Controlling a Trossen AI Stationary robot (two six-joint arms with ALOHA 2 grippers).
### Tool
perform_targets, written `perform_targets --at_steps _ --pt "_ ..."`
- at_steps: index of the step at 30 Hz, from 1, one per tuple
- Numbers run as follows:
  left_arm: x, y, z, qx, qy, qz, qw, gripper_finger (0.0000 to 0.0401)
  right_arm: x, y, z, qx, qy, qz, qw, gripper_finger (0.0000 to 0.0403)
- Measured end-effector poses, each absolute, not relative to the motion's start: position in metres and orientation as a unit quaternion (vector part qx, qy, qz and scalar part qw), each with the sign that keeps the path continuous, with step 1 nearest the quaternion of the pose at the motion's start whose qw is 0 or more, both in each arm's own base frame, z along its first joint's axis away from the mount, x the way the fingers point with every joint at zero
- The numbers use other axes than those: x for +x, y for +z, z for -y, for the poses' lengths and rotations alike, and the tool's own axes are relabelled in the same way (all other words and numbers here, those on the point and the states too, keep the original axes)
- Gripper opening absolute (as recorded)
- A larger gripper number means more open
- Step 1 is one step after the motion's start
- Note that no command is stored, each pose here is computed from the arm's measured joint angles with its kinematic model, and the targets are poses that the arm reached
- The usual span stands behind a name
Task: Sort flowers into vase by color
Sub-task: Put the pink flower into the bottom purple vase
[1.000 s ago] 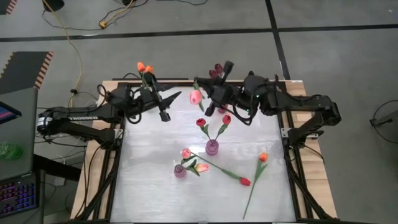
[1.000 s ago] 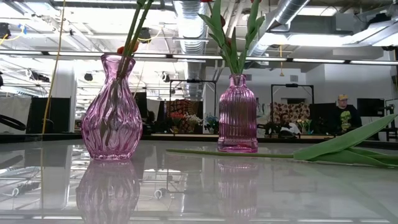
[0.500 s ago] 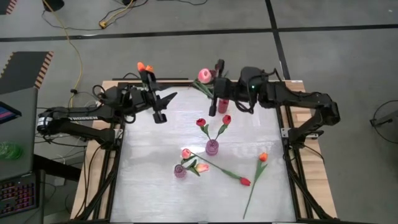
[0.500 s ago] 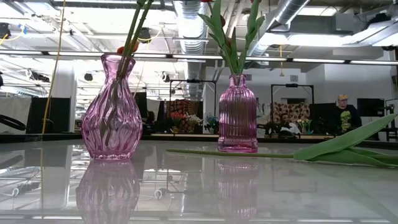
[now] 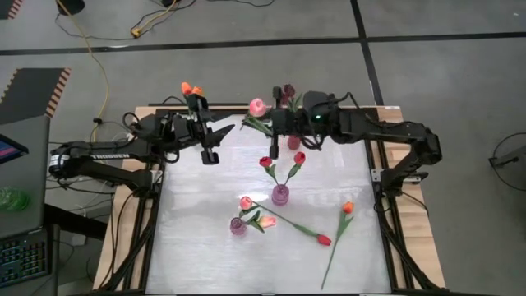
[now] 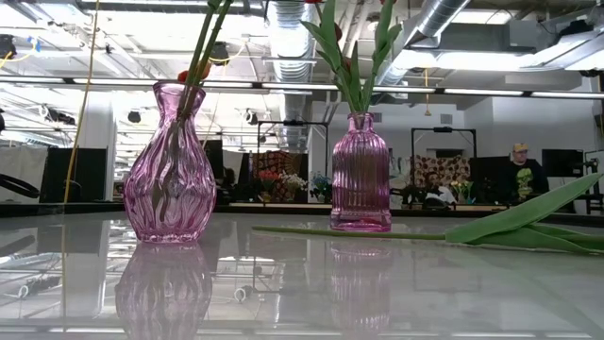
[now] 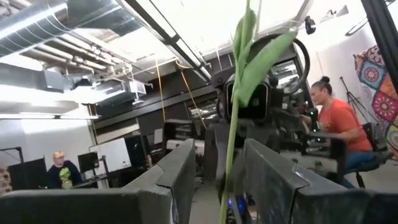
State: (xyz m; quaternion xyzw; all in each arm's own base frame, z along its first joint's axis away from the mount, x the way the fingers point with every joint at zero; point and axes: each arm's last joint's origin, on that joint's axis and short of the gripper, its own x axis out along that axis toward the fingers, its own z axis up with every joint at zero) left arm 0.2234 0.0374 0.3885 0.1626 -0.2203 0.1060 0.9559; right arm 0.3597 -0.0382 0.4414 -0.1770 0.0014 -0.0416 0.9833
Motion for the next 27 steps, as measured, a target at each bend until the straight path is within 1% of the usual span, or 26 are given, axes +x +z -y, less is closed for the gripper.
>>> perform_targets --at_steps 8,10,27 --pt "0.233 0.380 -0.039 0.154 0.099 0.196 0.963 0.0126 0.379 0.424 0.040 -0.177 -0.039 -0.012 0.983 0.0029" --pt "0.235 0.377 -0.039 0.153 0.098 0.184 0.966 0.0126 0.380 0.423 0.041 -0.176 -0.039 -0.016 0.983 0.0029" --pt "0.241 0.374 -0.041 0.147 0.101 0.182 0.967 0.0123 0.384 0.417 0.042 -0.176 -0.038 -0.027 0.983 0.0031"
